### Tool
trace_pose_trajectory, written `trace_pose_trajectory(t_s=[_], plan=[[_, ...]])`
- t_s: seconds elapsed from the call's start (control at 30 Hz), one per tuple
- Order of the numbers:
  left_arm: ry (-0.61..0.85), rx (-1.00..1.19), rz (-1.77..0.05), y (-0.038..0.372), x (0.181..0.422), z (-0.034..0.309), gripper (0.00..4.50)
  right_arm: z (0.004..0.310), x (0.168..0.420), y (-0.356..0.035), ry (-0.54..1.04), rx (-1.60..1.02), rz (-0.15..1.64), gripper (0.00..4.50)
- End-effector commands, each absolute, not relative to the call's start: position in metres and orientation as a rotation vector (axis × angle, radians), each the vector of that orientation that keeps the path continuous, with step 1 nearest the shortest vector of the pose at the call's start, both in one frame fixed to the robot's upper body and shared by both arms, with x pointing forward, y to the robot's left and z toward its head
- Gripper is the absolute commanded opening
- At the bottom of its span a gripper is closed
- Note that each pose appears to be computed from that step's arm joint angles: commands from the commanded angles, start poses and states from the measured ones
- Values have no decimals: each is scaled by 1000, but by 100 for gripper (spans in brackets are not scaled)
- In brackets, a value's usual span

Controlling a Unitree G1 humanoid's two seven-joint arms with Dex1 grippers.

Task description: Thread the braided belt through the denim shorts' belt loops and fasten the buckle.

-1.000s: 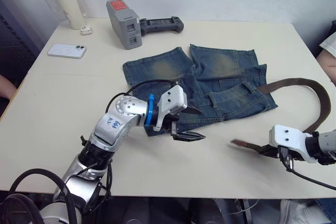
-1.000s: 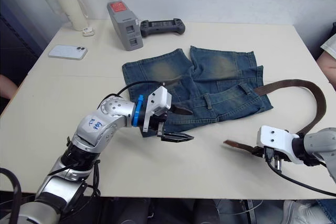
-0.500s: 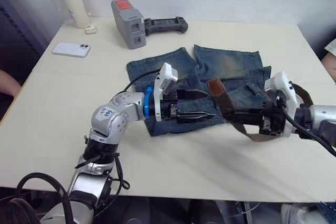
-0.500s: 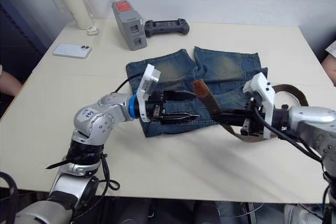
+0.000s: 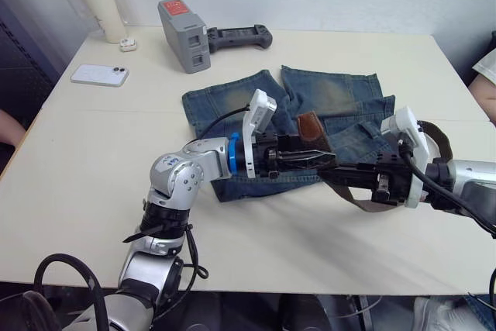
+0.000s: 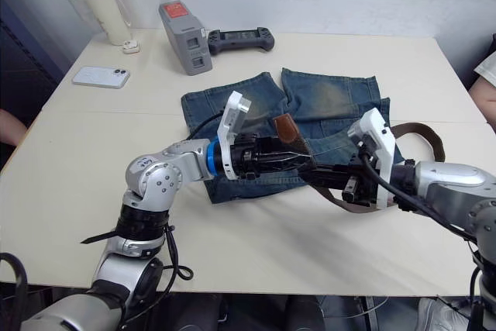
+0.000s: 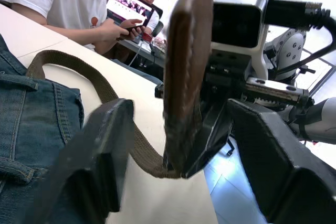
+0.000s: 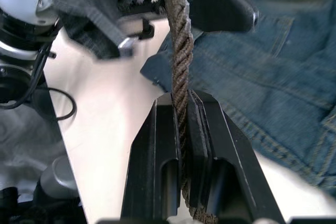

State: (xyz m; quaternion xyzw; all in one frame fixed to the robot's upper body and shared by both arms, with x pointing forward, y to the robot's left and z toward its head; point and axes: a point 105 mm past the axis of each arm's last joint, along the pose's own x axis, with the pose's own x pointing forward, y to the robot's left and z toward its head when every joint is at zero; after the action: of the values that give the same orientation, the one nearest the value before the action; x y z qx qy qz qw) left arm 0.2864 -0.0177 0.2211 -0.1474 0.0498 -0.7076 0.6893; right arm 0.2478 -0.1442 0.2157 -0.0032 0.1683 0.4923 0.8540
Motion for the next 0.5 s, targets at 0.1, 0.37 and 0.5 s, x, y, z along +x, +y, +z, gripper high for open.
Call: trace_pose_trajectory(t_s=[0.1,0.37,0.5], plan=[[58,-333,-1650,-22,279,239,42,221,244,-144,330,-33,1024,0],[43,-379,-1610,-32,293,253,0,232,256,-167,271,-25,881,124],[19,-474,-1606,-44,300,275,0,247,256,-191,219,-56,779,322]])
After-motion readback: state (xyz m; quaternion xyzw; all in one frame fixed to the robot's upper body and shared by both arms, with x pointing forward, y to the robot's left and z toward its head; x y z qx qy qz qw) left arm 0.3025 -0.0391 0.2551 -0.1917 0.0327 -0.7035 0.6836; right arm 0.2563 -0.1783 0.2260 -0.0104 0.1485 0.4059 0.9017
